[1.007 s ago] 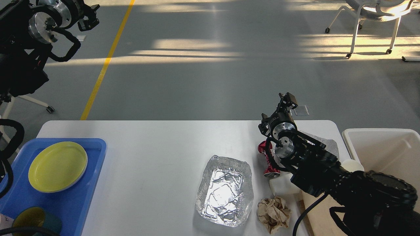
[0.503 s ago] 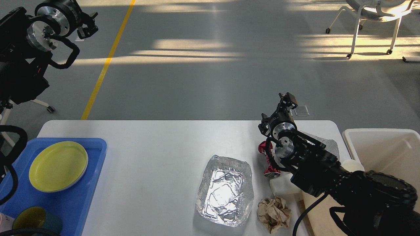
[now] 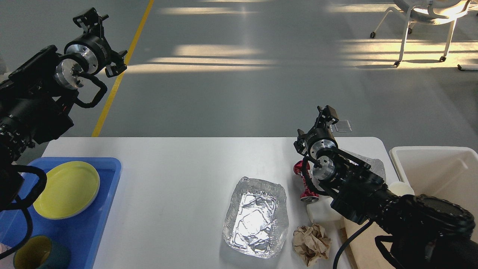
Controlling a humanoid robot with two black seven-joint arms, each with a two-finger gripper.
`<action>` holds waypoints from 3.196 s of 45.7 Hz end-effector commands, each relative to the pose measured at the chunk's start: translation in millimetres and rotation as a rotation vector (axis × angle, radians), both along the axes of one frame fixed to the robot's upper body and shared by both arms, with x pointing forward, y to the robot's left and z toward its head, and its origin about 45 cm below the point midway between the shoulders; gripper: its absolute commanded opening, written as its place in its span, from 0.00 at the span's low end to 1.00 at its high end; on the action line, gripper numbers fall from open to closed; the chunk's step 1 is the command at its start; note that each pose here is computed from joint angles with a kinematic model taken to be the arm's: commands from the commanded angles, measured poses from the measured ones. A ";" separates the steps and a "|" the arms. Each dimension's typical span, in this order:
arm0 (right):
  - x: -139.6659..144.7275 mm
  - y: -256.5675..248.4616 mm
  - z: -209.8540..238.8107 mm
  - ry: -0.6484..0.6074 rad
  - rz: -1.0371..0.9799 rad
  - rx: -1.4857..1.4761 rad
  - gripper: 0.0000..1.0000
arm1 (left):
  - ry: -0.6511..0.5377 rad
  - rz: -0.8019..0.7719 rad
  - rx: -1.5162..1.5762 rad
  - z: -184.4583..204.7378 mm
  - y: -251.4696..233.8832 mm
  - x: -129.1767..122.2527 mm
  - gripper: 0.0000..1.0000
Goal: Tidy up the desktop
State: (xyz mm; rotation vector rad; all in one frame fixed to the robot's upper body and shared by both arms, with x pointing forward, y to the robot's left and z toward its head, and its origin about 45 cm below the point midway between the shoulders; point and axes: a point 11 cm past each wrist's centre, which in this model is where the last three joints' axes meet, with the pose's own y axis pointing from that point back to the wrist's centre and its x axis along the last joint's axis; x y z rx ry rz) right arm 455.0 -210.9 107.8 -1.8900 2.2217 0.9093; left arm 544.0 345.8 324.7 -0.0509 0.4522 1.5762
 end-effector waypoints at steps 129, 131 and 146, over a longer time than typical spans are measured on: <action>-0.1 0.1 -0.1 0.000 0.001 -0.002 1.00 | -0.372 0.167 -0.125 -148.7 -31.9 -75.0 0.96; 0.1 -1.3 -0.1 0.000 -0.001 -0.004 1.00 | -0.380 0.173 -0.176 -151.6 -30.4 -77.8 0.96; 0.0 -0.6 -0.1 0.000 -0.002 0.000 1.00 | -0.372 0.200 -0.318 -173.8 -30.5 -93.9 0.95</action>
